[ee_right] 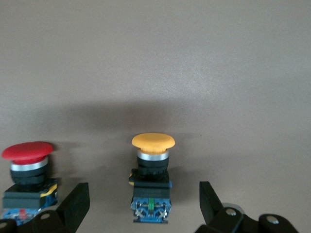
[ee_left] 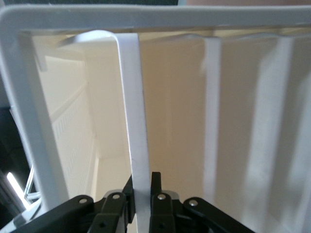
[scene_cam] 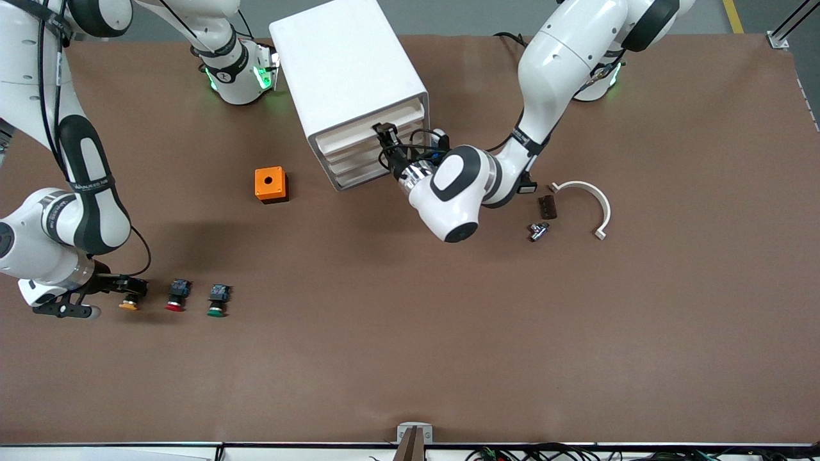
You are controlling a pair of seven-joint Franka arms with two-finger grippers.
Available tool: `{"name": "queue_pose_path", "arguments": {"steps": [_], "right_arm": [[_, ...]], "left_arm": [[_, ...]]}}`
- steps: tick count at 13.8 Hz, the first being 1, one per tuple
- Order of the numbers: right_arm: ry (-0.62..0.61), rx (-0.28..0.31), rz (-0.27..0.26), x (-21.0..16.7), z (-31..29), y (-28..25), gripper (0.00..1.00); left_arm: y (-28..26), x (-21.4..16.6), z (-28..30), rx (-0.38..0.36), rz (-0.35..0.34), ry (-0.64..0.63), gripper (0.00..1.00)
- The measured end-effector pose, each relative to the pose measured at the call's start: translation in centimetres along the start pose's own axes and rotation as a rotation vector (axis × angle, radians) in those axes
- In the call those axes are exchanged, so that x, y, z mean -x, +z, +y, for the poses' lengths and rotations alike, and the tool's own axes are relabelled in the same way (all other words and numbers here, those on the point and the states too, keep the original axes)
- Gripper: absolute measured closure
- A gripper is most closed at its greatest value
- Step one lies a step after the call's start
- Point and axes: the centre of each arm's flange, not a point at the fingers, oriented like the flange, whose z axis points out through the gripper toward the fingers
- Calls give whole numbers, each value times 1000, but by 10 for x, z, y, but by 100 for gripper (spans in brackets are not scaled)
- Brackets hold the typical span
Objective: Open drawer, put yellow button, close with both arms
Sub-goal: 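Pull the drawer open with the left gripper while the right gripper reaches the yellow button, then grasp the yellow button with the right gripper while the left gripper withdraws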
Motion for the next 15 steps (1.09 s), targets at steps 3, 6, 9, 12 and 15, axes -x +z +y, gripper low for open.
{"name": "queue_pose_path", "arguments": {"steps": [3,6,9,12,15], "right_arm": [[-1,3,-3,2,0,12,0],[1,2,-16,5,2,21,3],[4,1,-26,7,4,28,6],[-26,1,-27,8,6,28,36],[-27,1,-26,8,9,27,59]], "left_arm": [[-64,-7,8,58,-69,-9,86],[-107,-13,9,100,-125,25,86],[-128,-18,18,140,-165,74,59],[-134,-20,20,145,-175,84,26],[-153,-25,21,159,-199,123,0]]}}
